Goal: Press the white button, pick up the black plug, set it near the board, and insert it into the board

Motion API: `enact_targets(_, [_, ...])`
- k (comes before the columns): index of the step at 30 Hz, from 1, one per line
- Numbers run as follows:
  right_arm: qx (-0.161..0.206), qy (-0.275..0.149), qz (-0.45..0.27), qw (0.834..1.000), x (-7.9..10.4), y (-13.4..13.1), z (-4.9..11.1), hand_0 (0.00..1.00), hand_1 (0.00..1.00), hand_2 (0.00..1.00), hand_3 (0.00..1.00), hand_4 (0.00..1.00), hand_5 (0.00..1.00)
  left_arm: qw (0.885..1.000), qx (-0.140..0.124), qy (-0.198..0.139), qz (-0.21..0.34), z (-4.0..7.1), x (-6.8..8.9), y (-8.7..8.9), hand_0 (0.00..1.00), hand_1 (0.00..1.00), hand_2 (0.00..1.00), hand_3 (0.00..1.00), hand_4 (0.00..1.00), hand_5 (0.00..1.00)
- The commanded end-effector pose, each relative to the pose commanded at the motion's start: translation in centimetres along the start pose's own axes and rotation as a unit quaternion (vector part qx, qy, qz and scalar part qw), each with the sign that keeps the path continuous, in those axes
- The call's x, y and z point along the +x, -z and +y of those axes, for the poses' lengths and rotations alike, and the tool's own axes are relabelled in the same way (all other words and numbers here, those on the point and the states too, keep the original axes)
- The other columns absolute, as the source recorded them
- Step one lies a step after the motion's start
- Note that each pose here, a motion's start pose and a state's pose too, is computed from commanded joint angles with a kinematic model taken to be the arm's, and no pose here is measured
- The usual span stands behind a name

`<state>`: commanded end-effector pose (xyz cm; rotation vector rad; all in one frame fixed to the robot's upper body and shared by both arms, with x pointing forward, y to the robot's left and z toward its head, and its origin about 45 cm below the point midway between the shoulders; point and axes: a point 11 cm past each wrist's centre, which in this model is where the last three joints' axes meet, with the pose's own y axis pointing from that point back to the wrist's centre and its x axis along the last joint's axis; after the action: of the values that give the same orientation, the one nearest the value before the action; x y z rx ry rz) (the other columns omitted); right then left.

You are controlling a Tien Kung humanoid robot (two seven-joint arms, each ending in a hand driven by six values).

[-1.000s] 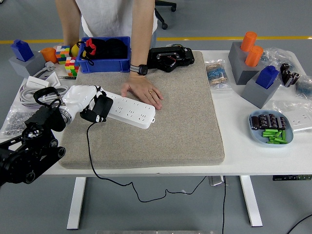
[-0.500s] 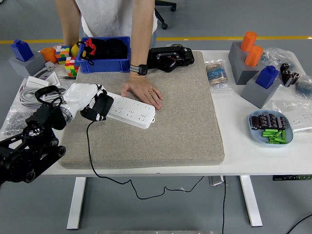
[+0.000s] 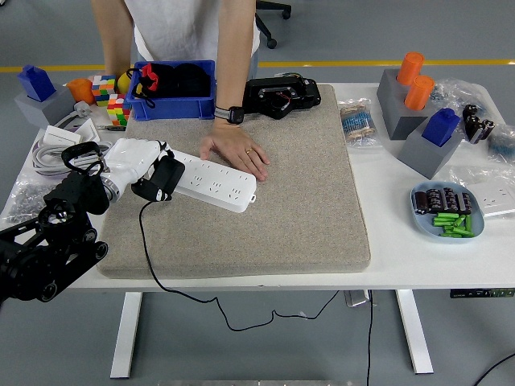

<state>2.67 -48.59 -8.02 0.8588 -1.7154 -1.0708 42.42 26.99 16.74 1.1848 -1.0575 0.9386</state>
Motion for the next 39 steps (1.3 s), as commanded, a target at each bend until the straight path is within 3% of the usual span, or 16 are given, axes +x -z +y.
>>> enact_targets(19, [0.000,0.000,-0.001,1.000,-0.02,-0.02,0.00,0.740,0.686,0.678,0.624,0.674,0.385,1.000,0.003,0.011,-0.022,-0.03,-0.42,-0.24,0.270,0.298,0.346,0.576,0.763,0.002])
enact_targets(20, [-0.001,0.000,-0.001,1.000,0.00,-0.05,-0.01,0.740,0.687,0.678,0.624,0.674,0.384,1.000,0.002,0.011,-0.023,-0.03,-0.42,-0.26,0.265,0.359,0.410,0.579,0.791,0.002])
enact_targets(25, [0.000,0.000,-0.001,1.000,-0.04,-0.02,-0.01,0.740,0.687,0.678,0.624,0.674,0.384,1.000,-0.001,0.010,-0.024,-0.03,-0.37,-0.34,0.265,0.359,0.410,0.579,0.791,0.002])
enact_targets(26, [0.000,0.000,-0.001,1.000,-0.07,-0.01,-0.01,0.740,0.686,0.678,0.624,0.674,0.385,1.000,-0.002,0.009,-0.024,-0.03,-0.36,-0.37,0.278,0.436,0.440,0.596,0.950,0.002])
enact_targets(32, [0.000,0.001,-0.002,1.000,-0.13,0.01,-0.01,0.740,0.686,0.678,0.624,0.674,0.385,1.000,-0.005,0.007,-0.025,0.01,-0.33,-0.45,0.278,0.436,0.440,0.596,0.950,0.002])
enact_targets(33, [0.000,0.001,-0.002,1.000,-0.12,-0.02,-0.01,0.740,0.686,0.678,0.623,0.674,0.385,1.000,-0.004,0.007,-0.024,0.02,-0.36,-0.44,0.336,0.584,0.520,0.673,0.992,0.007])
enact_targets(38, [-0.002,0.000,-0.001,1.000,-0.09,-0.13,-0.02,0.740,0.686,0.678,0.623,0.674,0.385,1.000,-0.007,0.008,-0.023,0.13,-0.56,-0.42,0.336,0.584,0.520,0.673,0.992,0.007])
enact_targets(39, [-0.002,0.001,-0.001,1.000,-0.11,-0.13,-0.02,0.740,0.686,0.678,0.623,0.674,0.385,1.000,-0.007,0.008,-0.022,0.14,-0.61,-0.40,0.697,0.821,0.725,0.811,0.998,0.094])
